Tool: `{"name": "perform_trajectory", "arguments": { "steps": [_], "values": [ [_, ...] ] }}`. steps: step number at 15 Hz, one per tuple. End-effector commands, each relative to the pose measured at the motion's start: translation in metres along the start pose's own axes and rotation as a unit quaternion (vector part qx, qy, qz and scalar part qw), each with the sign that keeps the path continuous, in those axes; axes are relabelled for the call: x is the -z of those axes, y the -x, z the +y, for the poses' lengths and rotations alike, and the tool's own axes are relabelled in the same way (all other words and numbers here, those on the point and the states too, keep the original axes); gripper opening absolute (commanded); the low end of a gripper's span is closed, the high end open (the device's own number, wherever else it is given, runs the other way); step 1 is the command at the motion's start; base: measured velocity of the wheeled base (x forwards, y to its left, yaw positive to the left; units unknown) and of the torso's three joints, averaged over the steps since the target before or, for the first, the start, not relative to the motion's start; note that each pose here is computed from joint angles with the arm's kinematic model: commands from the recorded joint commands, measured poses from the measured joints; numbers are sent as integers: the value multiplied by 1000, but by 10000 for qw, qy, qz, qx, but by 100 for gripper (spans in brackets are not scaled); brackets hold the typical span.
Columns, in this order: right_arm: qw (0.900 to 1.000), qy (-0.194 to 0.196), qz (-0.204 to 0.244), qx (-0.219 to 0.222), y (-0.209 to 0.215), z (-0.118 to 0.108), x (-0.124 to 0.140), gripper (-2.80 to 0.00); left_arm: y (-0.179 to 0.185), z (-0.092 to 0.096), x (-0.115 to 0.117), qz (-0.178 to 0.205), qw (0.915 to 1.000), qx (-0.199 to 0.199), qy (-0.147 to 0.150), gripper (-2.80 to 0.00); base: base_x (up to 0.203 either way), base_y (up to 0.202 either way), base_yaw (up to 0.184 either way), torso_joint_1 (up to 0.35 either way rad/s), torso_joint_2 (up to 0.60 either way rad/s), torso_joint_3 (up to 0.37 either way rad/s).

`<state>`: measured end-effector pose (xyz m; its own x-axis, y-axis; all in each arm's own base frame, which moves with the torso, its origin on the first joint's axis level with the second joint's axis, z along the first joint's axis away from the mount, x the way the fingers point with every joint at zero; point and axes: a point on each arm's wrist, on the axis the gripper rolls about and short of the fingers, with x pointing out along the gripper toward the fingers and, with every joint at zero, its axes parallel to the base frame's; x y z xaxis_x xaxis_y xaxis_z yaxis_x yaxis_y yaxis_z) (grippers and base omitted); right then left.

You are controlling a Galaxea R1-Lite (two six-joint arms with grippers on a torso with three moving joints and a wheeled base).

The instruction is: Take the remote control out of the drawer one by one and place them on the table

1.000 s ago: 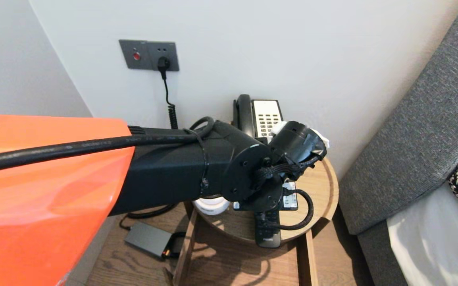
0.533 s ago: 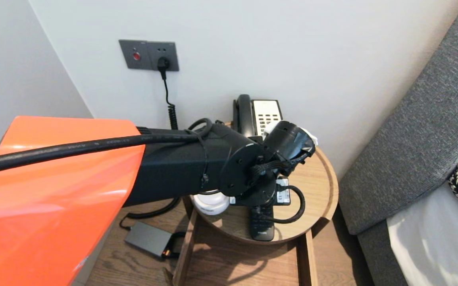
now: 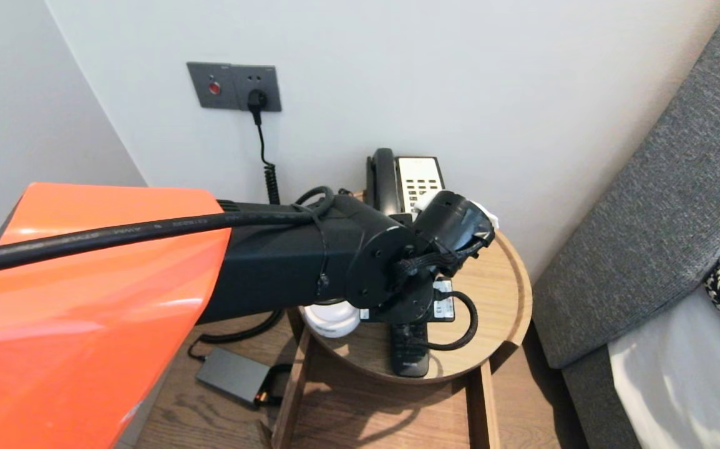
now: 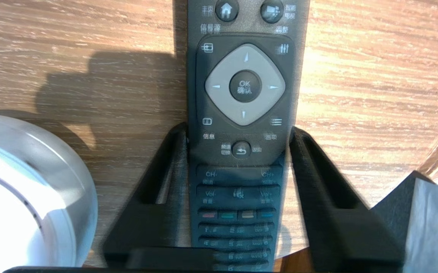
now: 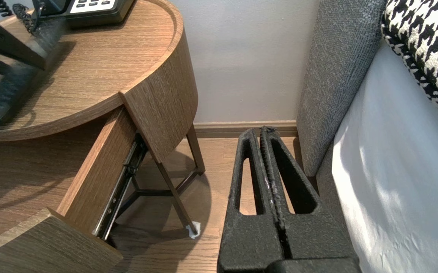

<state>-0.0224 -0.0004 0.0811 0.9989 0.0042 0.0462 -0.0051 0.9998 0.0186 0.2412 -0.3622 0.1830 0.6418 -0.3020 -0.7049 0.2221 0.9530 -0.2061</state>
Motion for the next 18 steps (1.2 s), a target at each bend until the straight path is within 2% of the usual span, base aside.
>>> {"name": "perform_trajectory", "arguments": {
  "steps": [1,5,9,12,14,17,18],
  "values": [
    [9999,0,131,1,-2,0,7,-280,1,-1,1,-11,10000,-19,0,0,0,0,0,0,0,0],
    [9999,0,131,1,-2,0,7,-280,13,-6,-1,-148,9998,103,11,0,0,0,0,0,0,0],
    [9999,0,131,1,-2,0,7,-280,57,-11,-8,-476,9981,377,-43,0,0,0,0,0,0,0],
    [9999,0,131,1,-2,0,7,-280,106,0,-20,-791,9955,525,-12,0,0,0,0,0,0,0],
    [9999,0,131,1,-2,0,7,-280,126,7,-23,-882,9947,529,0,0,0,0,0,0,0,0],
    [9999,0,131,1,-2,0,7,-280,162,32,-19,-890,9946,533,-6,0,0,0,0,0,0,0],
    [9999,0,131,1,-2,0,7,-280,168,41,-14,-849,9951,497,-34,-280,0,0,0,0,0,0]
  ]
}}
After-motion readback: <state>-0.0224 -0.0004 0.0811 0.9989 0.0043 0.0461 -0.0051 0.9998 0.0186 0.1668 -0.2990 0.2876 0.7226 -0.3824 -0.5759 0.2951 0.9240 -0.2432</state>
